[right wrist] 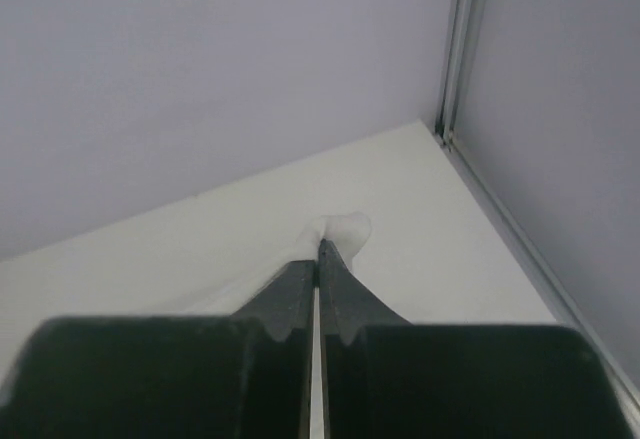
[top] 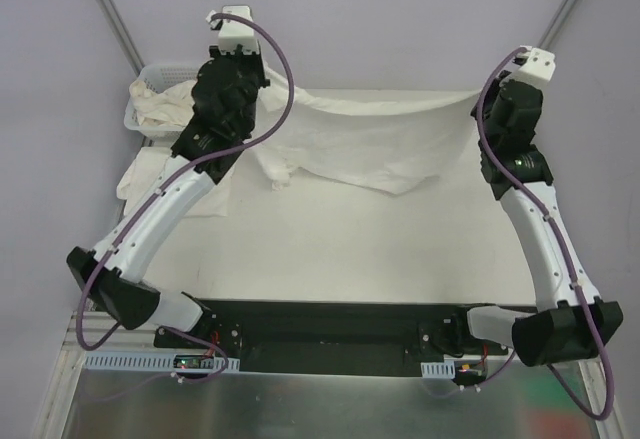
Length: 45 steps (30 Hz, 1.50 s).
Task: Fold and stack the t-shirts
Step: Flatten out the tshirt
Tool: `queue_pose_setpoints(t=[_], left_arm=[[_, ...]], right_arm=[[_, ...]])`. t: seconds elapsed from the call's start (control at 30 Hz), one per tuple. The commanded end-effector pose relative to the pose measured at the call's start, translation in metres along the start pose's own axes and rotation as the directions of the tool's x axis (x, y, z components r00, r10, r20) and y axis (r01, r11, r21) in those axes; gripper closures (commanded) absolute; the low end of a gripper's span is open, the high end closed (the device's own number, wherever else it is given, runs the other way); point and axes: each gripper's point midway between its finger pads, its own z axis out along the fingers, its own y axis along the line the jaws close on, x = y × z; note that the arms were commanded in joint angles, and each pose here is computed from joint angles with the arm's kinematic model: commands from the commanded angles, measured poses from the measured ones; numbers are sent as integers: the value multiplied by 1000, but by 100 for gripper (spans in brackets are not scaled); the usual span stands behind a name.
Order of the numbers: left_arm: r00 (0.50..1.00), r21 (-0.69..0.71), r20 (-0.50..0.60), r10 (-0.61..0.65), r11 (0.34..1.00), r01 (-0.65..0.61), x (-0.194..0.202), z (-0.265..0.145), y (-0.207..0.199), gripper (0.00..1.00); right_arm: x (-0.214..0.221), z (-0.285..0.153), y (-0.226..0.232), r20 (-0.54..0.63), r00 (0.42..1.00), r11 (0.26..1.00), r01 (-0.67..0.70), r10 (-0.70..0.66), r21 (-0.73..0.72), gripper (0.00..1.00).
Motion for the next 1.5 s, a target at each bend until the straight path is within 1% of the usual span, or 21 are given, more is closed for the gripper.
queue_pose_setpoints(t=[0.0, 0.03, 0.13, 0.37, 0.43, 0.47, 0.5, 0.57, 0.83, 0.93, 0.97, 1.03, 1.07, 1.13, 1.17, 1.2, 1.27, 1.3, 1.4, 1.43, 1.47], left_arm=[[957, 81, 289, 34, 995, -60, -98, -40, 5, 100], [949, 88, 315, 23, 995, -53, -110, -51, 10, 100], [933, 101, 360, -6, 994, -33, -130, -70, 19, 100], [891, 128, 449, -68, 992, 11, -167, -106, 40, 100], [873, 171, 480, -85, 985, 2, -177, -121, 40, 100], [866, 191, 492, -90, 982, -6, -181, -127, 39, 100], [849, 224, 518, -102, 974, -19, -189, -138, 40, 100], [838, 251, 536, -103, 967, -42, -193, -148, 39, 100], [772, 306, 624, -121, 947, -99, -213, -195, 56, 100], [728, 301, 677, -110, 944, -138, -228, -209, 60, 100], [706, 278, 703, -90, 948, -156, -235, -212, 63, 100], [670, 248, 739, -74, 954, -168, -251, -218, 69, 100], [646, 214, 762, -38, 957, -197, -257, -220, 71, 100], [587, 176, 809, -24, 963, -203, -276, -228, 77, 100], [560, 140, 829, 12, 963, -228, -281, -230, 78, 100], [519, 129, 855, 9, 965, -230, -294, -238, 81, 100], [481, 104, 877, 27, 964, -243, -306, -245, 83, 100], [446, 100, 895, 24, 963, -252, -318, -254, 85, 100], [390, 93, 921, 12, 964, -250, -336, -271, 93, 100], [366, 100, 930, 4, 959, -264, -340, -278, 92, 100], [357, 112, 934, -12, 959, -260, -343, -283, 93, 100]], right_arm=[[-111, -44, 9, 365, 931, 995, 6, 30, -96, 99], [-126, -54, 9, 399, 916, 994, 4, 38, -106, 99], [-143, -68, 13, 438, 899, 994, 35, 15, -107, 99], [-172, -98, 20, 551, 833, 993, 105, -56, -58, 100], [-175, -108, 28, 576, 814, 987, 138, -68, -79, 99], [-186, -122, 27, 615, 787, 987, 128, -44, -94, 99], [-184, -128, 31, 624, 780, 984, 140, -40, -112, 100], [-192, -141, 30, 658, 751, 982, 153, -43, -110, 100], [-222, -197, 21, 759, 651, 970, 188, -6, -153, 99], [-238, -213, 20, 819, 574, 967, 207, 1, -146, 99], [-249, -223, 17, 848, 530, 970, 196, 17, -142, 99], [-261, -229, 19, 875, 484, 969, 210, 9, -127, 99], [-276, -241, 15, 900, 435, 974, 188, 35, -129, 99], [-291, -256, 17, 933, 358, 971, 205, 41, -122, 99], [-306, -267, 13, 951, 303, 976, 183, 60, -120, 99], [-314, -275, 12, 961, 269, 976, 180, 68, -119, 99], [-330, -287, 13, 977, 200, 978, 177, 71, -107, 99], [-345, -302, 4, 984, 153, 983, 150, 86, -110, 99], [-366, -326, -1, 992, 65, 983, 141, 108, -116, 99], [-370, -335, 2, 993, 27, 979, 163, 115, -118, 99], [-372, -340, 2, 993, 2, 978, 170, 121, -119, 99]])
